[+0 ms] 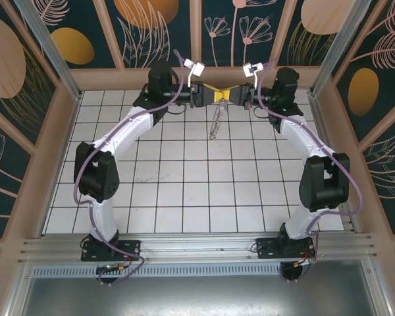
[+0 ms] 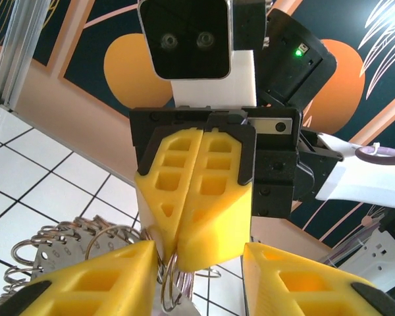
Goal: Put the keys on the keyring
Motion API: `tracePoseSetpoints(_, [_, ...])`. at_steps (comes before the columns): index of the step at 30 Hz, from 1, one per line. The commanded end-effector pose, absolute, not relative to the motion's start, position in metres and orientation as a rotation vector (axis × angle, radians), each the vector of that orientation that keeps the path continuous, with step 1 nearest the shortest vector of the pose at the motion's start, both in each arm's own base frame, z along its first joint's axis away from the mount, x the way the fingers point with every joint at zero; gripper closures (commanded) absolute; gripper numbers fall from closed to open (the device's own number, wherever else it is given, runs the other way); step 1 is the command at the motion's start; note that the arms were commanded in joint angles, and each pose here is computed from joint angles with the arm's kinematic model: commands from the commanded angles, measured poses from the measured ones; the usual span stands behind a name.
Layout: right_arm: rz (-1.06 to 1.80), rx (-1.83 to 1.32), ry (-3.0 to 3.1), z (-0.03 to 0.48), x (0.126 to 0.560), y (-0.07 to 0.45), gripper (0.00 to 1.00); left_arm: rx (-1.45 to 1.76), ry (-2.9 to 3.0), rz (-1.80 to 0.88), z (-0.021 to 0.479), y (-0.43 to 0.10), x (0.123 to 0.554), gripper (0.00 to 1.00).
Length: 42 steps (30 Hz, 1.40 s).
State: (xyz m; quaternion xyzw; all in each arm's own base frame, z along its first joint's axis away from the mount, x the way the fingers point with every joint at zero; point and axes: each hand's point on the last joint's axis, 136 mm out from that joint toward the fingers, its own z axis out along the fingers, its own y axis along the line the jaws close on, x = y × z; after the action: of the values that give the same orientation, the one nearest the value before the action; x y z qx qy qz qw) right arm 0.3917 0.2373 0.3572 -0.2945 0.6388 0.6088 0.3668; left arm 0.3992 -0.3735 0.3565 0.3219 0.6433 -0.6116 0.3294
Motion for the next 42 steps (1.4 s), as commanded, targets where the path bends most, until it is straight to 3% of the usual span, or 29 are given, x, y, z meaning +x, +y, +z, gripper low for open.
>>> tracePoseSetpoints(1, [1.523,-0.814,1.557,0.380,0.385,0.237,1.00,0.871,1.647,-1.612,0.358,-0.374,0.393,0.64])
tracePoseSetpoints(9, [1.525,-0.804,1.557,0.380,0.385,0.235,1.00,0.875,1.612,-1.610,0.365,-0.372,0.389,0.77])
tracePoseSetpoints(17, [1.525,-0.811,1.556,0.380,0.384,0.235,1.00,0.852,1.583,-1.602,0.373,-0.371,0.392,0.66])
tracePoseSetpoints(27, [1.526,-0.816,1.556,0.378,0.383,0.235,1.00,0.837,1.543,-1.615,0.380,-0.370,0.391,1.00])
tracePoseSetpoints(30, [1.527,-0.816,1.555,0.379,0.381,0.234,1.00,0.826,1.534,-1.620,0.382,-0.370,0.390,1.00])
tracePoseSetpoints(31, [1.523,-0.813,1.553,0.381,0.380,0.234,0.99,0.818,1.528,-1.622,0.384,-0.369,0.390,1.00])
tracePoseSetpoints(33, [1.512,-0.808,1.542,0.386,0.376,0.233,0.79,0.803,1.514,-1.623,0.387,-0.367,0.390,1.00])
tracePoseSetpoints(35, [1.486,-0.788,1.526,0.392,0.372,0.230,0.68,0.795,1.495,-1.630,0.392,-0.365,0.386,1.00])
tracePoseSetpoints(42, [1.455,-0.787,1.483,0.400,0.349,0.223,0.62,0.783,1.414,-1.659,0.414,-0.358,0.368,1.00])
